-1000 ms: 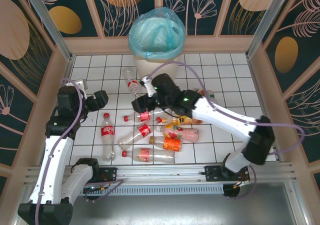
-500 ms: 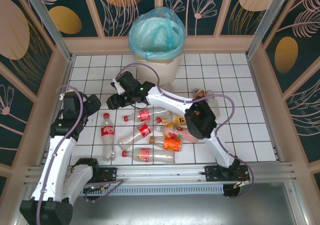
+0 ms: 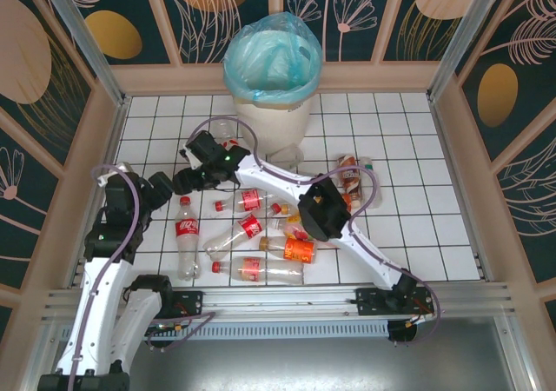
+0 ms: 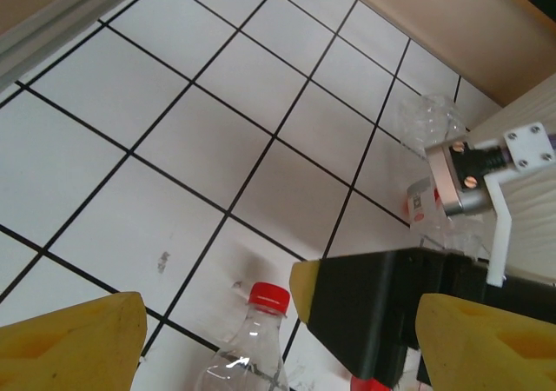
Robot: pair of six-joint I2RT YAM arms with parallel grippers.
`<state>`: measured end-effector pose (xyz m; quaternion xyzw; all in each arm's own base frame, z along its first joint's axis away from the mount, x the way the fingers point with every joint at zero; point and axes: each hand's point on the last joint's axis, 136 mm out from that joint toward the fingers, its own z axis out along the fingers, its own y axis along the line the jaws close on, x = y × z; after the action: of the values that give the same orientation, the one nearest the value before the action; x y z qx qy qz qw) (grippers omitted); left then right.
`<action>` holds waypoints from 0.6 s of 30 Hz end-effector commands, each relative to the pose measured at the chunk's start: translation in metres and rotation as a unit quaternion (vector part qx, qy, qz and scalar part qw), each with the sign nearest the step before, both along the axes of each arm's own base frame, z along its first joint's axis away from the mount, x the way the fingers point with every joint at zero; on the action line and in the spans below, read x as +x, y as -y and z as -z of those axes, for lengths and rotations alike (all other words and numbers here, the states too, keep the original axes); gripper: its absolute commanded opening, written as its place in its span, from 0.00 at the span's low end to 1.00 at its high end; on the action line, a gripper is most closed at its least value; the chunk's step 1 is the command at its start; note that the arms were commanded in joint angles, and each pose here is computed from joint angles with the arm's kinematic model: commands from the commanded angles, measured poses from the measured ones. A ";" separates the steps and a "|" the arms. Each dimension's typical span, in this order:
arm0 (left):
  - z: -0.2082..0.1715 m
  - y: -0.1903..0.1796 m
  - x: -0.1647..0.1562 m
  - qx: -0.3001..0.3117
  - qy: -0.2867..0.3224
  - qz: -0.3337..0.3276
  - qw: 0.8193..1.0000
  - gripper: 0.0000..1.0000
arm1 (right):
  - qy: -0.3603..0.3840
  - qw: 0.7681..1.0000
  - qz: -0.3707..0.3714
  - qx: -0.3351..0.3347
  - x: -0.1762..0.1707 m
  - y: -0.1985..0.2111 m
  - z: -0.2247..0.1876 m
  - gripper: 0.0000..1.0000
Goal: Put the plastic bottles in the bin
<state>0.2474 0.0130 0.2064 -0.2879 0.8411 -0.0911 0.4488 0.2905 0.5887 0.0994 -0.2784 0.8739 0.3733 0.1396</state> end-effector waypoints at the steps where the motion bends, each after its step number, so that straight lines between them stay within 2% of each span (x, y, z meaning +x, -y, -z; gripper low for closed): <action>1: 0.002 0.003 -0.004 0.001 0.004 0.014 1.000 0.81 | -0.018 1.000 0.004 -0.020 -0.010 -0.002 0.014 0.64; 11: 0.000 0.016 -0.002 -0.008 0.023 0.055 0.998 0.82 | -0.035 0.999 0.002 -0.015 -0.019 -0.013 0.032 0.64; 18: -0.006 0.014 -0.004 -0.004 0.042 0.051 0.998 0.82 | -0.058 0.998 0.000 -0.006 -0.023 -0.019 0.042 0.63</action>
<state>0.2406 -0.0009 0.2067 -0.2520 0.8414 -0.1258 0.4613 0.2716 0.5960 0.0535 -0.2623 0.8905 0.3595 0.0946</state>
